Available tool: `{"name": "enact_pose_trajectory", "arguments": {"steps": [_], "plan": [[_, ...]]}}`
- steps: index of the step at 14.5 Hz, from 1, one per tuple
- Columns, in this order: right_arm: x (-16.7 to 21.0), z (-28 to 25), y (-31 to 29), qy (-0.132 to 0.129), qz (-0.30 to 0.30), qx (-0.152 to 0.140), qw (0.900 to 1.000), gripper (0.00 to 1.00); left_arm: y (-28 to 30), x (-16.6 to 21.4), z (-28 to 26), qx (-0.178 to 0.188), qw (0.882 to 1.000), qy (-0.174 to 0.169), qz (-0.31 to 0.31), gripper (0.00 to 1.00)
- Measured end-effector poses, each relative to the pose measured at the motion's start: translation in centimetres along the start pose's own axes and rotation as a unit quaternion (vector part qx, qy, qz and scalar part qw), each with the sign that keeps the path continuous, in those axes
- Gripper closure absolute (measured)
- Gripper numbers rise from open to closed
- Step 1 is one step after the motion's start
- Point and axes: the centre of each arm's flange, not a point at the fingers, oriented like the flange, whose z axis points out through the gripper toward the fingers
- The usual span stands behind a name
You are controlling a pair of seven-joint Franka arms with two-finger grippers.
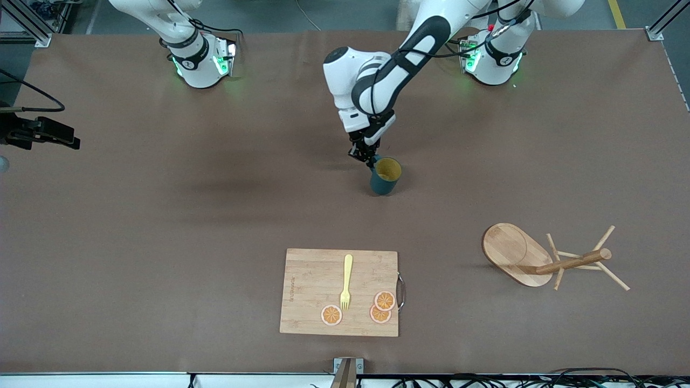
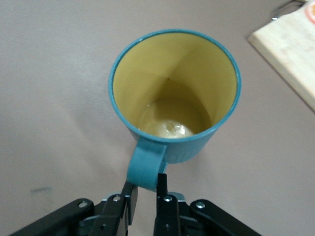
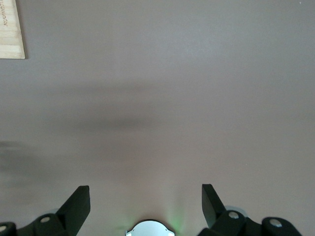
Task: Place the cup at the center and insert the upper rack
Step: 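Lift the mug with the left gripper and carry it to the mug tree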
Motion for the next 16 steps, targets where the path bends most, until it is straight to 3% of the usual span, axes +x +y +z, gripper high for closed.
{"name": "enact_pose_trajectory", "arguments": {"steps": [7, 12, 16], "plan": [[-2.5, -2.7, -0.5, 0.024, -0.005, 0.001, 1.0, 0.0, 3.1, -4.0, -2.5, 0.028, 0.998, 0.019, 0.044, 0.81], [-3.2, -2.8, -0.5, 0.024, -0.005, 0.002, 1.0, 0.0, 5.2, -5.7, -5.2, 0.016, 0.998, 0.017, 0.058, 0.81], [-3.6, -3.2, -0.4, 0.028, -0.005, 0.002, 1.0, 0.0, 8.2, -4.3, -8.2, 0.0, 0.998, 0.011, 0.058, 0.81]]}}
